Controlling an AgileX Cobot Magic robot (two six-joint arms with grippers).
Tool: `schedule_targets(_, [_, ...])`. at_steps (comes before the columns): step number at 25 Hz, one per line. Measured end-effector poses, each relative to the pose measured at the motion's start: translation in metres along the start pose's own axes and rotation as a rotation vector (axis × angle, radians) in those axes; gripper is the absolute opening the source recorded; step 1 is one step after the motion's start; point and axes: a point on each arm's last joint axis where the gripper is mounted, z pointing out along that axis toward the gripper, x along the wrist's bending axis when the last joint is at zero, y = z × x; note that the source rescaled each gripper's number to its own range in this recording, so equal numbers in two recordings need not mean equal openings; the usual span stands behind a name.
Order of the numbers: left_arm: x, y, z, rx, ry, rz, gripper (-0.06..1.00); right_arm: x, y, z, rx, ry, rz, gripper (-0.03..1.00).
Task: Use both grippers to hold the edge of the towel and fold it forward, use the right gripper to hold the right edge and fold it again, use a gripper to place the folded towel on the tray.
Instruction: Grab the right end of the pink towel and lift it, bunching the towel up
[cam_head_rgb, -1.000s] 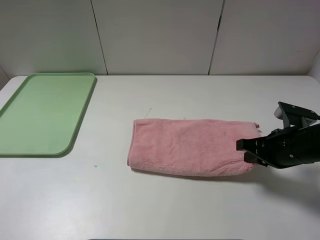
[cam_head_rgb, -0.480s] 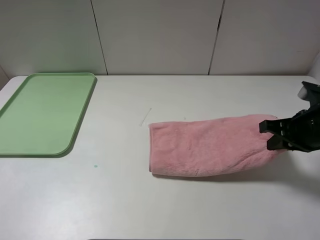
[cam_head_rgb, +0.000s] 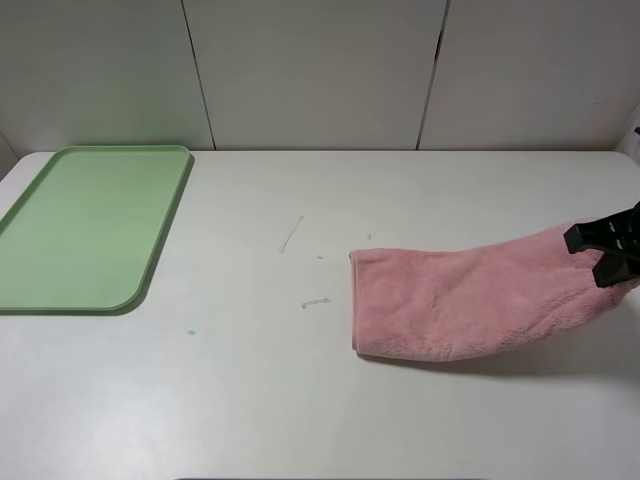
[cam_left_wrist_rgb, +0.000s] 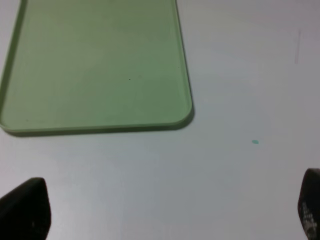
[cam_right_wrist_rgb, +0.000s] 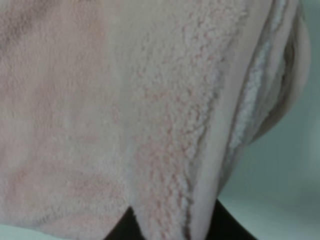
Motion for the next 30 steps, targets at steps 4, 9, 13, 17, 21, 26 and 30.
schedule_targets(4, [0.000, 0.000, 0.000, 0.000, 0.000, 0.000, 1.00, 0.009, 0.000, 0.000, 0.005, -0.021, -0.056, 0.10])
schedule_targets(9, [0.000, 0.000, 0.000, 0.000, 0.000, 0.000, 1.00, 0.032, -0.001, -0.001, -0.005, -0.020, -0.122, 0.10])
schedule_targets(13, [0.000, 0.000, 0.000, 0.000, 0.000, 0.000, 1.00, 0.049, -0.004, -0.003, -0.006, -0.019, -0.154, 0.10])
schedule_targets(17, [0.000, 0.000, 0.000, 0.000, 0.000, 0.000, 1.00, 0.067, -0.009, -0.005, -0.002, -0.010, -0.183, 0.10])
schedule_targets(21, [0.000, 0.000, 0.000, 0.000, 0.000, 0.000, 1.00, 0.083, -0.014, -0.007, -0.006, 0.009, -0.199, 0.10])
schedule_targets(26, [0.000, 0.000, 0.000, 0.000, 0.000, 0.000, 1.00, 0.101, -0.013, -0.018, -0.026, 0.023, -0.217, 0.10])
schedule_targets(30, [0.000, 0.000, 0.000, 0.000, 0.000, 0.000, 1.00, 0.117, -0.007, -0.032, -0.067, 0.050, -0.222, 0.10])
